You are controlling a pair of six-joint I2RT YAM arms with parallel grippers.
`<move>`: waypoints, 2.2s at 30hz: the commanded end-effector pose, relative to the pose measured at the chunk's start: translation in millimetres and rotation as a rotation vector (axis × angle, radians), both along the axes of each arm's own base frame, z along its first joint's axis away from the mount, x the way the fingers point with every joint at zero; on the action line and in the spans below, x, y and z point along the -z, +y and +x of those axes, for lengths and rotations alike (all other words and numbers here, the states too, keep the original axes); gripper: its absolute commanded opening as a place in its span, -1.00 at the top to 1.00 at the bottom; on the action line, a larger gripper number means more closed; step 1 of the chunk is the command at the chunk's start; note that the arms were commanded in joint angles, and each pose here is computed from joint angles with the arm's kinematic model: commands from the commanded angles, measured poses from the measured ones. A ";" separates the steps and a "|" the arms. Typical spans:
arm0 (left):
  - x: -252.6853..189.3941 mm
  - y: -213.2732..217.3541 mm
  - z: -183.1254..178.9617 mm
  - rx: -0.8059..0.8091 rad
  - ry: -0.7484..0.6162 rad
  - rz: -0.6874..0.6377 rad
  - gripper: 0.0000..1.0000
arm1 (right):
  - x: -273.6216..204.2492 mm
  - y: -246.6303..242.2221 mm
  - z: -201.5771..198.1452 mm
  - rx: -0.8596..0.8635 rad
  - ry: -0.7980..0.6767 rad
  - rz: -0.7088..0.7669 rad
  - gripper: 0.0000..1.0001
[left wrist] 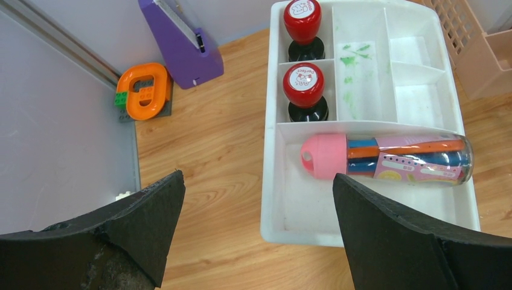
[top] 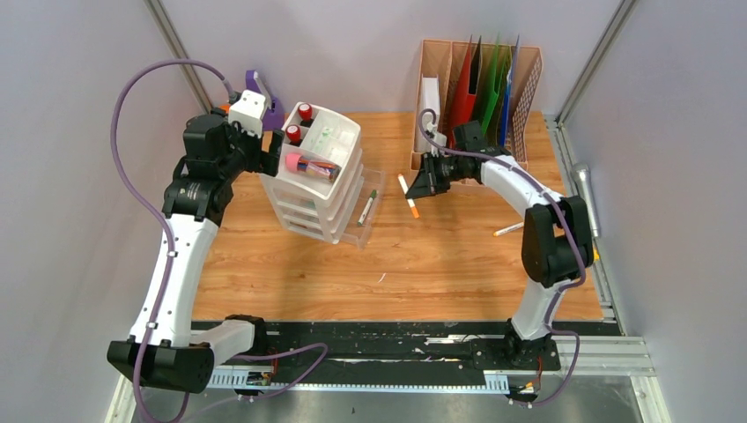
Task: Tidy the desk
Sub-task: Pick up the stationery from the center of the board, then place the stationery in the drawer, then pick up the stationery from the corner of the board.
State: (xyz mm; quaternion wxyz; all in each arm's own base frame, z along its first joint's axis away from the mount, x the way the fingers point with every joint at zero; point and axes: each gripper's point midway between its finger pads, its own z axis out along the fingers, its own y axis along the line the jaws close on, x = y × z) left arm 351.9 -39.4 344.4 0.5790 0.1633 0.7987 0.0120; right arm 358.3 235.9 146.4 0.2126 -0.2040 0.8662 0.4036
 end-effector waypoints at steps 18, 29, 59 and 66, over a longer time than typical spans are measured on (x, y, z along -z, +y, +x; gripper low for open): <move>-20.7 3.1 11.1 -0.030 -0.056 -0.022 -1.00 | 5.1 112.7 41.9 0.105 0.406 0.353 0.92; -24.3 1.2 7.5 -0.020 -0.067 -0.030 -1.00 | -0.8 123.4 48.9 0.118 0.374 0.340 0.42; -41.3 6.1 -5.8 -0.016 -0.137 0.009 -1.00 | -76.9 -118.3 13.6 0.258 -0.734 -0.594 -1.00; -37.4 0.3 -6.6 0.006 -0.131 -0.017 -1.00 | -11.4 -190.7 -31.1 -0.026 -0.527 -0.781 -1.00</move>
